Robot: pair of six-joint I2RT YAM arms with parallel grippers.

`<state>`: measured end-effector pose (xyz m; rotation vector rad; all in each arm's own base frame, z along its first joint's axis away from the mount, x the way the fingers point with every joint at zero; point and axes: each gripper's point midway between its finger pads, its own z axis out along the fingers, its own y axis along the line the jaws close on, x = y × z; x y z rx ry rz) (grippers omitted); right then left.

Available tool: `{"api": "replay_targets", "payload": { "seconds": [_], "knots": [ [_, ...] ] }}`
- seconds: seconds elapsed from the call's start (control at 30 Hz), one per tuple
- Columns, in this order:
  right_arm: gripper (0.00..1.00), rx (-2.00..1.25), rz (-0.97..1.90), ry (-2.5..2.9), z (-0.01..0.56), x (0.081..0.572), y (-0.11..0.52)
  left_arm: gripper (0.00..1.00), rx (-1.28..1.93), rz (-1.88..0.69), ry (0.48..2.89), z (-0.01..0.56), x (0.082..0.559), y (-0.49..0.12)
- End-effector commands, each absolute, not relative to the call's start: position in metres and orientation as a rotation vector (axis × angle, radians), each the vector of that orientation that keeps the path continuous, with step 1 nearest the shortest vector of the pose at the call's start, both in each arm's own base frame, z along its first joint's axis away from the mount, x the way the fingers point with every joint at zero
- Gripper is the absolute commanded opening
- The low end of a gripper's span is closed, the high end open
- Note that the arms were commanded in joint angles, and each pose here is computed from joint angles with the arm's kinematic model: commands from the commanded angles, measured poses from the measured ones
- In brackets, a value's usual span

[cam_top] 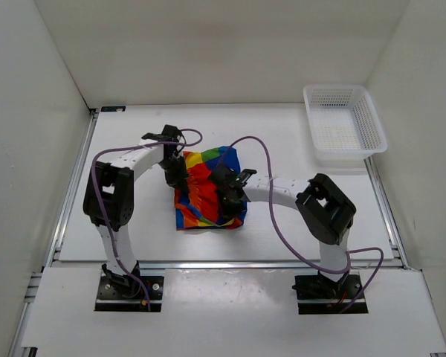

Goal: Fold and stack the shorts
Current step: Fold the shorts

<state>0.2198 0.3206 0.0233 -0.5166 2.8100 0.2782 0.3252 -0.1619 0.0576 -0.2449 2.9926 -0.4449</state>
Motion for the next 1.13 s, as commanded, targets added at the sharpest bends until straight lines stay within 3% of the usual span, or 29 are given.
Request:
{"api": "replay_targets", "payload": {
  "seconds": [0.0, 0.17, 0.27, 0.3, 0.43, 0.5, 0.53, 0.57, 0.73, 0.77, 0.87, 0.9, 0.93, 1.1],
  "knots": [
    [0.0, -0.536, 0.304, 2.846, 0.008, 0.211, 0.323, 0.1, -0.242, -0.4, 3.001, 0.039, 0.331, -0.158],
    [0.0, -0.492, 0.263, 2.788, 0.038, 0.222, 0.318, 0.1, -0.212, -0.373, 2.988, 0.039, 0.337, -0.156],
    [0.0, -0.43, 0.306, 2.66, 0.098, 0.235, 0.317, 0.1, -0.208, -0.334, 2.915, 0.076, 0.342, -0.149],
    [0.04, -0.388, 0.309, 2.575, 0.129, 0.243, 0.311, 0.1, -0.2, -0.346, 2.857, 0.1, 0.348, -0.149],
    [0.67, -0.275, 0.263, 2.398, 0.204, 0.256, 0.281, 0.1, -0.201, -0.361, 2.75, 0.16, 0.349, -0.142],
    [0.78, -0.167, 0.154, 2.306, 0.231, 0.262, 0.247, 0.12, -0.198, -0.366, 2.706, 0.185, 0.343, -0.139],
    [0.93, -0.128, 0.121, 2.272, 0.241, 0.263, 0.235, 0.12, -0.195, -0.374, 2.686, 0.195, 0.341, -0.138],
    [0.99, -0.078, 0.105, 2.23, 0.254, 0.261, 0.22, 0.12, -0.191, -0.383, 2.662, 0.206, 0.339, -0.137],
    [0.99, 0.144, -0.157, 2.141, 0.263, 0.244, 0.137, 0.31, -0.196, -0.414, 2.429, 0.273, 0.309, -0.121],
    [0.99, 0.174, -0.173, 2.124, 0.266, 0.239, 0.125, 0.52, -0.224, -0.387, 2.409, 0.275, 0.302, -0.113],
    [0.99, 0.199, -0.247, 2.112, 0.26, 0.226, 0.098, 0.81, -0.268, -0.359, 2.294, 0.297, 0.28, -0.096],
    [0.99, 0.209, -0.254, 2.117, 0.259, 0.224, 0.096, 0.96, -0.273, -0.353, 2.273, 0.3, 0.274, -0.091],
    [0.99, 0.235, -0.28, 2.125, 0.256, 0.217, 0.086, 1.0, -0.294, -0.36, 2.253, 0.303, 0.268, -0.088],
    [0.99, 0.237, -0.31, 2.141, 0.244, 0.206, 0.071, 1.0, -0.35, -0.372, 2.137, 0.32, 0.242, -0.073]
  ]
}}
